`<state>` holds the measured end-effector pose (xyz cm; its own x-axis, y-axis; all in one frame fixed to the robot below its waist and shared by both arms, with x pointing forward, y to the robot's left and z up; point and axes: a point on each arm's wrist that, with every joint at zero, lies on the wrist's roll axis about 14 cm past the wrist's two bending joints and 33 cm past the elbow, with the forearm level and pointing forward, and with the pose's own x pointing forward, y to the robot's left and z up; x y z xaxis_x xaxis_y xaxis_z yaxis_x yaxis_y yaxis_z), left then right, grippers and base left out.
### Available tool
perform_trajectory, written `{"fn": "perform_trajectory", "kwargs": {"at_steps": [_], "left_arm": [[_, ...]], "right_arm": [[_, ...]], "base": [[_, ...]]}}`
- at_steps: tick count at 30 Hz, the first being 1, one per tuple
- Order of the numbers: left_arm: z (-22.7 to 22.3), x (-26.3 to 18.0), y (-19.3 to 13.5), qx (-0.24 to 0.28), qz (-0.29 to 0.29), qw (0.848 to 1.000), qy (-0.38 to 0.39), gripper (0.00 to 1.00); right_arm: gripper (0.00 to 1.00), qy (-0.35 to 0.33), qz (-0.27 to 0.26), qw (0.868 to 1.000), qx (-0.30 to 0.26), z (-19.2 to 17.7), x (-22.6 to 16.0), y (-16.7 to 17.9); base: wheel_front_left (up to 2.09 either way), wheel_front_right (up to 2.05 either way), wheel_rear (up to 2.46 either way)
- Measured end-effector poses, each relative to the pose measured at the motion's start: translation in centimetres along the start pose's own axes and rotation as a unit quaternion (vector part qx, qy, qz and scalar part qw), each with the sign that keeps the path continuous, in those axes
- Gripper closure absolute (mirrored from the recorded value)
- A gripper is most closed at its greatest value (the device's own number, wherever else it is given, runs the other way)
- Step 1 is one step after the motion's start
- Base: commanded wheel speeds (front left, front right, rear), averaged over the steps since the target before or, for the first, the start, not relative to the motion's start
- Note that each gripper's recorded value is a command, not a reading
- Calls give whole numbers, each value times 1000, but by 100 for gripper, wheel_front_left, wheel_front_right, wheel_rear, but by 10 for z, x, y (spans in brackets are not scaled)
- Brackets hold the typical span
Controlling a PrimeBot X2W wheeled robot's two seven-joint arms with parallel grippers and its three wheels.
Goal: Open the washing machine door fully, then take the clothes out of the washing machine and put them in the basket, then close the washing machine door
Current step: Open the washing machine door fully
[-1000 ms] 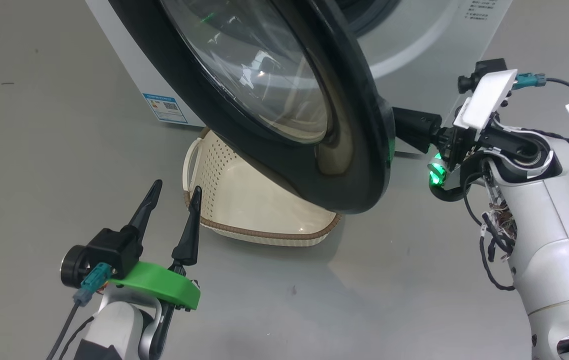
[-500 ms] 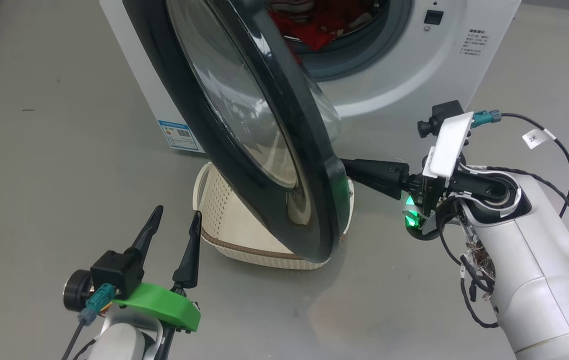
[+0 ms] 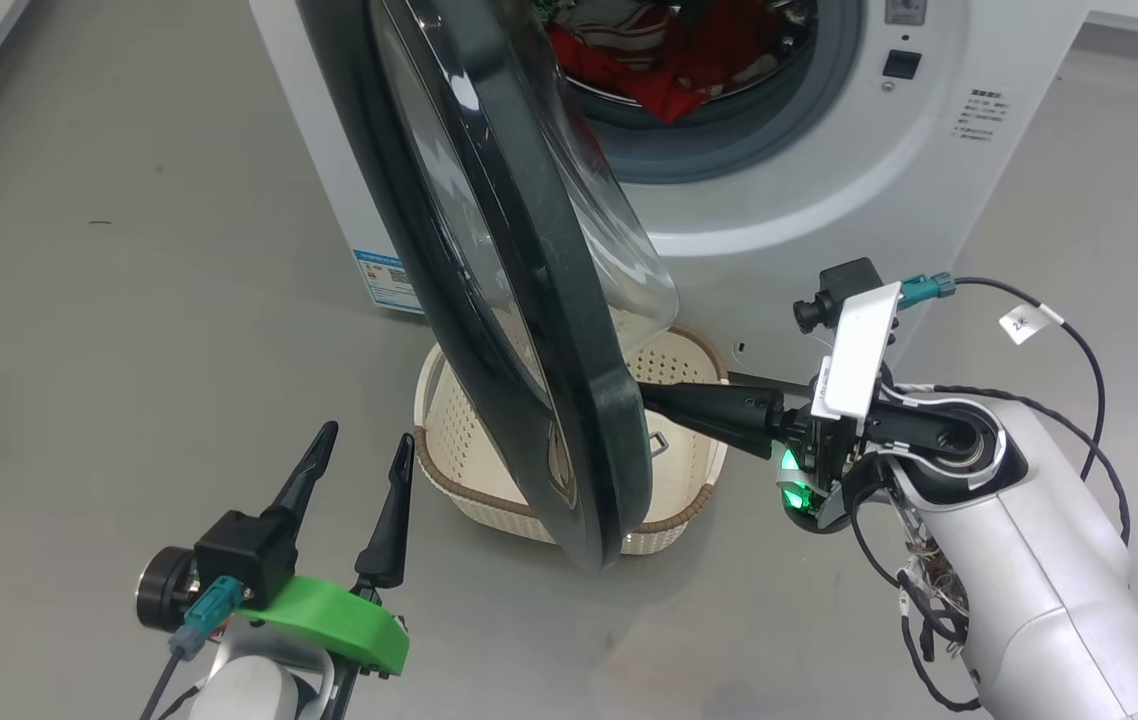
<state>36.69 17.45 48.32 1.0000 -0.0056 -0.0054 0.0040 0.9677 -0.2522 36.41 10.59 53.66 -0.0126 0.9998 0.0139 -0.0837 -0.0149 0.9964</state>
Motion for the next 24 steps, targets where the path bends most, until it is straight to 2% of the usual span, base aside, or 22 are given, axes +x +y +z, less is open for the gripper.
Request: {"fn": "perform_trajectory", "kwargs": {"at_steps": [24], "left_arm": [[11, -28, 30, 7, 56, 998, -14, 0]], "right_arm": [[100, 93, 48, 994, 20, -54, 54, 14]], "base": [[0, 0, 0]]}}
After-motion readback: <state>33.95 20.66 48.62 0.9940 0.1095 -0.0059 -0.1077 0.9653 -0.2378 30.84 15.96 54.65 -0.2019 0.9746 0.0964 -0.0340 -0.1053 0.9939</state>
